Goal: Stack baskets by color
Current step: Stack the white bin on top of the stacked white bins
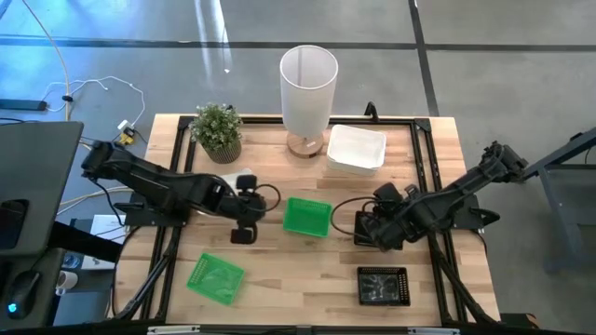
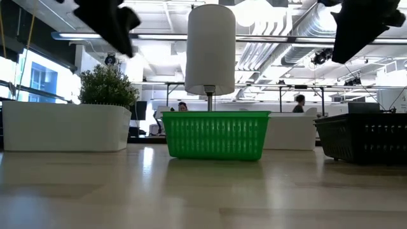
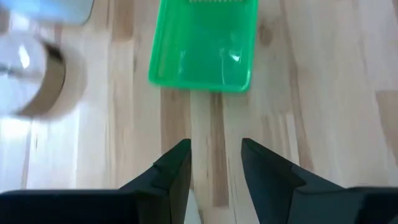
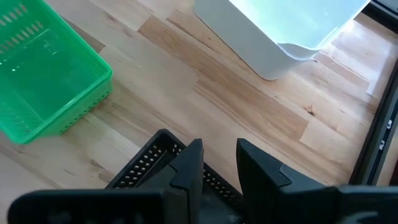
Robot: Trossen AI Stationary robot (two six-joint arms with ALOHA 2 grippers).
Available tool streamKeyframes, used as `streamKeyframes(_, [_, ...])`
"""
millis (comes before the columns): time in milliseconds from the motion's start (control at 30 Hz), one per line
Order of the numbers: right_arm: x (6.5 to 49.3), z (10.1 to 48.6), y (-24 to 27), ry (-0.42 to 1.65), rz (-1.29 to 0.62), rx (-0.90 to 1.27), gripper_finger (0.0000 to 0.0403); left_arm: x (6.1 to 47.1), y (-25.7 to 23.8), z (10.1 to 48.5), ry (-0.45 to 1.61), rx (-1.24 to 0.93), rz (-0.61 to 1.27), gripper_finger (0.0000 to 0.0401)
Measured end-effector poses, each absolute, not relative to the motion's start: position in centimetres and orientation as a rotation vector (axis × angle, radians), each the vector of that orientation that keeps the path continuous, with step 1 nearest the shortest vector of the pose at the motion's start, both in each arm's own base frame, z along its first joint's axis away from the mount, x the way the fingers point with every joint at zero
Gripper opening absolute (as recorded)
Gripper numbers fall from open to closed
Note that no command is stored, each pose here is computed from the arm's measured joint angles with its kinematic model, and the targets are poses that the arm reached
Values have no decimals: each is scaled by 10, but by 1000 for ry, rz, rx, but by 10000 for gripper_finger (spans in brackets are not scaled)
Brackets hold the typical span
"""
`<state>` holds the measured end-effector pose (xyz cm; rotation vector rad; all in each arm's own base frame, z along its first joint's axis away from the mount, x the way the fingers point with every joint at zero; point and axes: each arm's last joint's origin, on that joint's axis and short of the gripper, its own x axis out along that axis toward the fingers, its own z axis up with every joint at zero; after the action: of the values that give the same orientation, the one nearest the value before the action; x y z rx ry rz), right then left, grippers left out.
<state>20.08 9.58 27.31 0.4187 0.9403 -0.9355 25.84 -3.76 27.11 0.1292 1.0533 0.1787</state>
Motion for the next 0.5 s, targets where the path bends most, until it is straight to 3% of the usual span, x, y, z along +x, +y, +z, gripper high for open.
streamKeyframes(500, [220,273,78,964,-867,389,83,214,-36,255,1461,-67,248,145])
